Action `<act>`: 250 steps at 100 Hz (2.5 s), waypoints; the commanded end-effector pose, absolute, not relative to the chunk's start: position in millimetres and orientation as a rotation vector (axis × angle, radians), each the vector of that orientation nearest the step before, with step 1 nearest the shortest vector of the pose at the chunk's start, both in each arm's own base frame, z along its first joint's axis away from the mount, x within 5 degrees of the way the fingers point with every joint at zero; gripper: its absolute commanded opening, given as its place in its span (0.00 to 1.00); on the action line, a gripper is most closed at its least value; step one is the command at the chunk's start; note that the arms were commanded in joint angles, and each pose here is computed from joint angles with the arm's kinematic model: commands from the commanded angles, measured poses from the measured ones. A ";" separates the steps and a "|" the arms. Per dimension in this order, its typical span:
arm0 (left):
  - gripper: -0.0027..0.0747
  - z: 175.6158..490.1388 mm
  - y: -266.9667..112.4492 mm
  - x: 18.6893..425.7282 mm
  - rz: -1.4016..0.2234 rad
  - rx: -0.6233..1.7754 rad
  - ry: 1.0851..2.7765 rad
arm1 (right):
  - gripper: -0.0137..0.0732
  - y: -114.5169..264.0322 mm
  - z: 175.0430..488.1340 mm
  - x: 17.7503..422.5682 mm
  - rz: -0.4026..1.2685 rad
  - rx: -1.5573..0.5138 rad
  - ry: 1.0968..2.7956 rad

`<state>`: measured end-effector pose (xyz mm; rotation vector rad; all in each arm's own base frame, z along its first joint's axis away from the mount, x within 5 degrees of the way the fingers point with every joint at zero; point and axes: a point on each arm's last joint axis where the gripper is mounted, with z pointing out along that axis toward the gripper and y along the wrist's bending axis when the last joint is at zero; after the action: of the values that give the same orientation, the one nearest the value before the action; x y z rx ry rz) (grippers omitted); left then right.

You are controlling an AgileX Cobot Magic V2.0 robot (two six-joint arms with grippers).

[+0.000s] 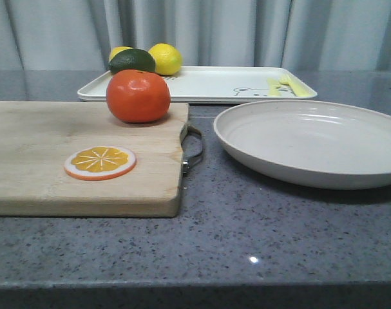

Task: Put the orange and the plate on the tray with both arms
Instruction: 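Lower the left gripper over the orange on the cutting board and grasp it, then lift the orange with the left gripper and carry it onto the white plate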

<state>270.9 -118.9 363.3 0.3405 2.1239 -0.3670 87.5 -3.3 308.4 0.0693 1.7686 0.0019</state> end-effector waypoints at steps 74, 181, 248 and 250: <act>0.84 328.6 -197.2 323.9 -0.526 0.462 2.374 | 0.08 -3.1 323.7 89.4 0.004 0.064 1.693; 0.44 335.2 -203.2 328.6 -0.560 0.477 2.408 | 0.08 -3.1 323.6 89.4 0.004 0.064 1.694; 0.44 352.8 -321.8 298.2 -0.807 0.751 2.282 | 0.08 -3.1 323.6 89.4 0.004 0.064 1.694; 0.44 350.3 -326.3 297.4 -0.820 0.755 2.286 | 0.08 -3.1 323.6 89.4 0.004 0.064 1.694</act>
<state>308.4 -313.1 321.0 0.7766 2.4065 -0.7040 87.2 -3.4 306.8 0.0723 1.7871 0.0023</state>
